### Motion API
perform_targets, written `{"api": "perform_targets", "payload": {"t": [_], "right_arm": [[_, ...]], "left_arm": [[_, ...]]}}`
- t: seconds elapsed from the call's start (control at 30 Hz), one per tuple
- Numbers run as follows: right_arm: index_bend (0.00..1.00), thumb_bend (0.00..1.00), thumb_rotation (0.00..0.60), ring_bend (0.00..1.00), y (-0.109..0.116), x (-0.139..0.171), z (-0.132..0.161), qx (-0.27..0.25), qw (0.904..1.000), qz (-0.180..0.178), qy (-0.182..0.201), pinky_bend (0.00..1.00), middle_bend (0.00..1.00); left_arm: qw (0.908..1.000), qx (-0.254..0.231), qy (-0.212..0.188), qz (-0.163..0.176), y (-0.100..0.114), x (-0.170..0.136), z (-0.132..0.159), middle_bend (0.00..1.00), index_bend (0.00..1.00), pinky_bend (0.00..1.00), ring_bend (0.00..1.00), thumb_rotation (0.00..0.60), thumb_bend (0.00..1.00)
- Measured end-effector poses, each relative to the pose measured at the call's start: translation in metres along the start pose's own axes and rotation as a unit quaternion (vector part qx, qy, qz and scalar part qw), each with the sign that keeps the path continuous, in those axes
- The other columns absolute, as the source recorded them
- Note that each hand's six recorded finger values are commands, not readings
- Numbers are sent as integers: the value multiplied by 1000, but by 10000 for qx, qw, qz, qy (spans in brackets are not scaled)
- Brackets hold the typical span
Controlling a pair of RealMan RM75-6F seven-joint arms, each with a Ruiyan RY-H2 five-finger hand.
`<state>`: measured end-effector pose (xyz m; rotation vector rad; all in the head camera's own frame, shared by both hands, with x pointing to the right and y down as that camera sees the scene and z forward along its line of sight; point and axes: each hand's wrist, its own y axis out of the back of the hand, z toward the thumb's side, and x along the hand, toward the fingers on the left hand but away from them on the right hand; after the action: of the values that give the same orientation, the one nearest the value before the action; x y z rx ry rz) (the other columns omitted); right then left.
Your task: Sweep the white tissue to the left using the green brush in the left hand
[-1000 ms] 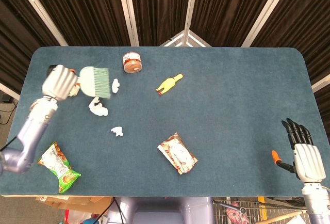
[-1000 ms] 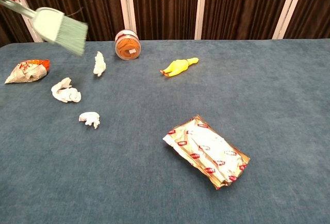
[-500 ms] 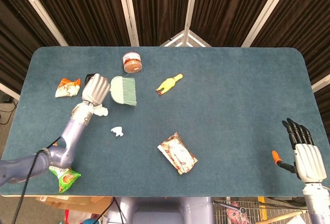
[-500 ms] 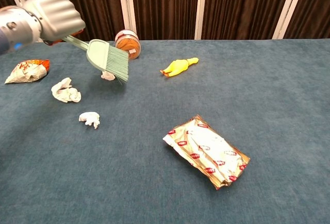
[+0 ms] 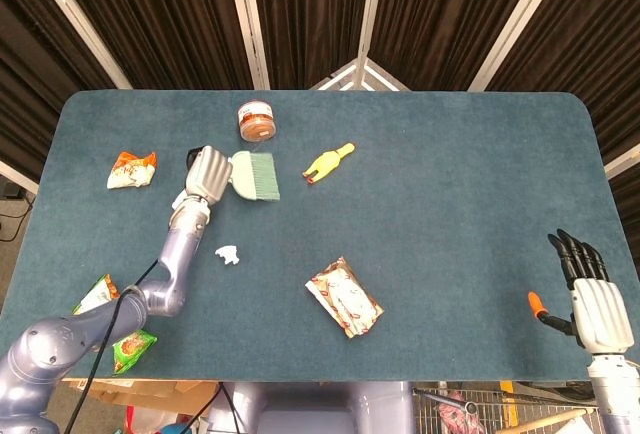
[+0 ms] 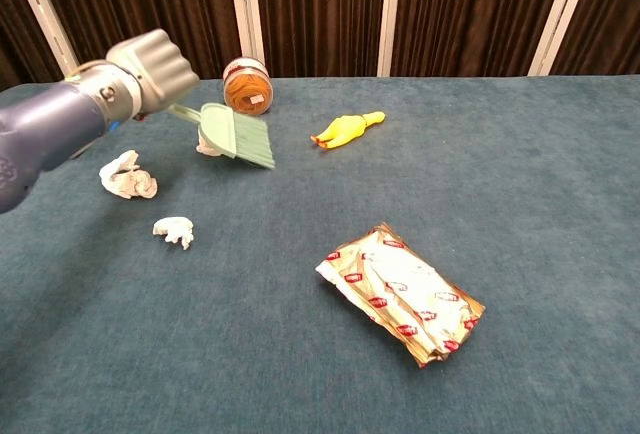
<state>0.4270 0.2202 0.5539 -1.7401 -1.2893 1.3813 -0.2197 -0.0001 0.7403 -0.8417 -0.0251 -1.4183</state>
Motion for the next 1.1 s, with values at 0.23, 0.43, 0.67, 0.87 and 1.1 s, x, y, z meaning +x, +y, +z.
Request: {"api": "perform_targets", "payload": {"t": [0.23, 0.43, 0.67, 0.87, 1.1], "right_arm": [[0, 344, 600, 0, 2, 2, 1, -22, 10000, -25, 17, 0, 0], [0, 343, 600, 0, 2, 2, 3, -16, 10000, -37, 48, 0, 0], [0, 344, 600, 0, 1, 2, 4, 4, 10000, -55, 60, 0, 0], [0, 344, 600, 0, 0, 2, 5, 36, 10000, -47, 73, 0, 0], [0, 344, 600, 0, -1, 2, 7, 38, 9999, -59, 95, 0, 0]], "left_arm": [[9998, -48, -124, -153, -19, -12, -11, 1000, 824, 1000, 1000, 600, 795], [9987, -162, -308, -361, -43, -42, -37, 1000, 824, 1000, 1000, 600, 795], [9958, -92, -348, -837, -90, -88, -83, 1000, 825, 1000, 1000, 600, 795], [9948, -99, -352, -953, -112, -127, -118, 1000, 824, 1000, 1000, 600, 795], [9962, -563, -65, -655, -103, -147, -152, 1000, 824, 1000, 1000, 600, 795]]}}
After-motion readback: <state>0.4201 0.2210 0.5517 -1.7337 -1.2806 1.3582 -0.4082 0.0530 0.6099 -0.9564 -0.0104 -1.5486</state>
